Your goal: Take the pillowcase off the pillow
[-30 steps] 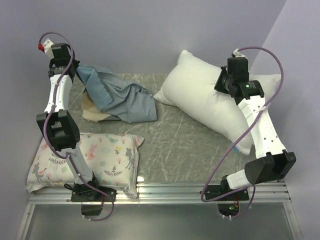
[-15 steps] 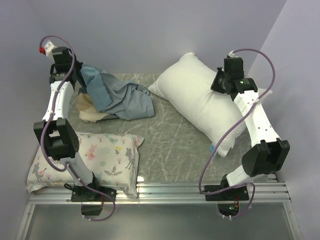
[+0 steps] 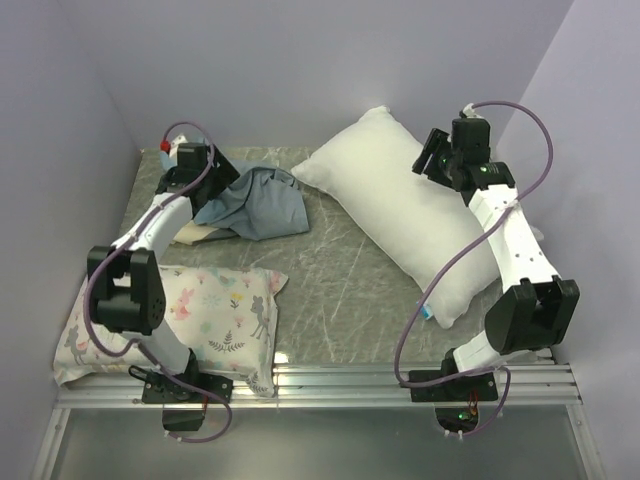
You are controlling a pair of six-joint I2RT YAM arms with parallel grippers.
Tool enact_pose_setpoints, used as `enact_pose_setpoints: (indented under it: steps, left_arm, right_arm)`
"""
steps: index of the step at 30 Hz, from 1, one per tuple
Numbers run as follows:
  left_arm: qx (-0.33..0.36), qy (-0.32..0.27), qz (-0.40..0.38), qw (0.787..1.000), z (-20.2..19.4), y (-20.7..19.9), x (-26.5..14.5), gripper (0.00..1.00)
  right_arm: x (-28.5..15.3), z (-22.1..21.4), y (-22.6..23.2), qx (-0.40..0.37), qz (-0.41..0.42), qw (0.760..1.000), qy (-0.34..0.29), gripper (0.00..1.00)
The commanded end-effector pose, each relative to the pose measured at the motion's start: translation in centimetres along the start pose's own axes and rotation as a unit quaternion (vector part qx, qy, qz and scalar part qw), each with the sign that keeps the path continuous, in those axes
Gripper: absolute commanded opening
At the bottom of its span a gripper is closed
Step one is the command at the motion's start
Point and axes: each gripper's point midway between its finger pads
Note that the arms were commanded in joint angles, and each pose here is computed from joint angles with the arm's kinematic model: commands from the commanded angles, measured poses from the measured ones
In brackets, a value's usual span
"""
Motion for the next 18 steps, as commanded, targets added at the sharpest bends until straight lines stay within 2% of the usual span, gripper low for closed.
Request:
enact_pose_setpoints:
  steps: [1,2,3,4,7,12,16,18]
  left_arm:
    - [0.009,-0.063,-0.061,0.996,4.6,-4.0,-5.6,0.99]
    - [0.021,-0.066,-0.076,0.995,5.2,-4.9,-7.1,0.99]
    - [0.036,-0.061,-0.087,0.994,5.0,-5.9,-8.1,0.99]
    - [0.064,-0.053,-0.09,0.992,4.9,-6.5,-9.3,0.99]
    - [0.123,-0.033,-0.125,0.984,3.3,-8.1,-12.8,0.99]
    - [0.169,-0.016,-0.167,0.971,-0.1,-9.1,-17.9,0.99]
    - [0.19,-0.015,-0.164,0.968,-1.8,-7.1,-19.7,0.99]
    - [0.185,-0.031,-0.168,0.968,-1.2,-6.4,-21.0,0.99]
  right_arm:
    - [-2.5,3.8,0.9,0.008,0.016,0.997,-0.074,0.7]
    - [-2.9,4.2,1.0,0.011,0.016,0.997,-0.077,0.73]
    - [-3.3,4.3,1.1,0.011,0.018,0.997,-0.078,0.9]
    - [-3.6,4.4,1.3,0.012,0.023,0.996,-0.081,0.94]
    - [-4.9,4.5,2.2,0.017,0.044,0.994,-0.096,0.95]
    - [-6.9,2.8,5.2,0.007,0.082,0.991,-0.105,0.97]
    - [-9.0,1.0,8.3,-0.017,0.112,0.986,-0.12,0.98]
    - [-9.9,-0.3,8.9,-0.02,0.126,0.984,-0.124,0.99]
Point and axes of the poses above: each gripper's point midway between its finger pads, its own x axis out along the fingers, its own y axis along the line the jaws close on, z = x × y, and after that the axes turned 10 degrees about -x, right-handed
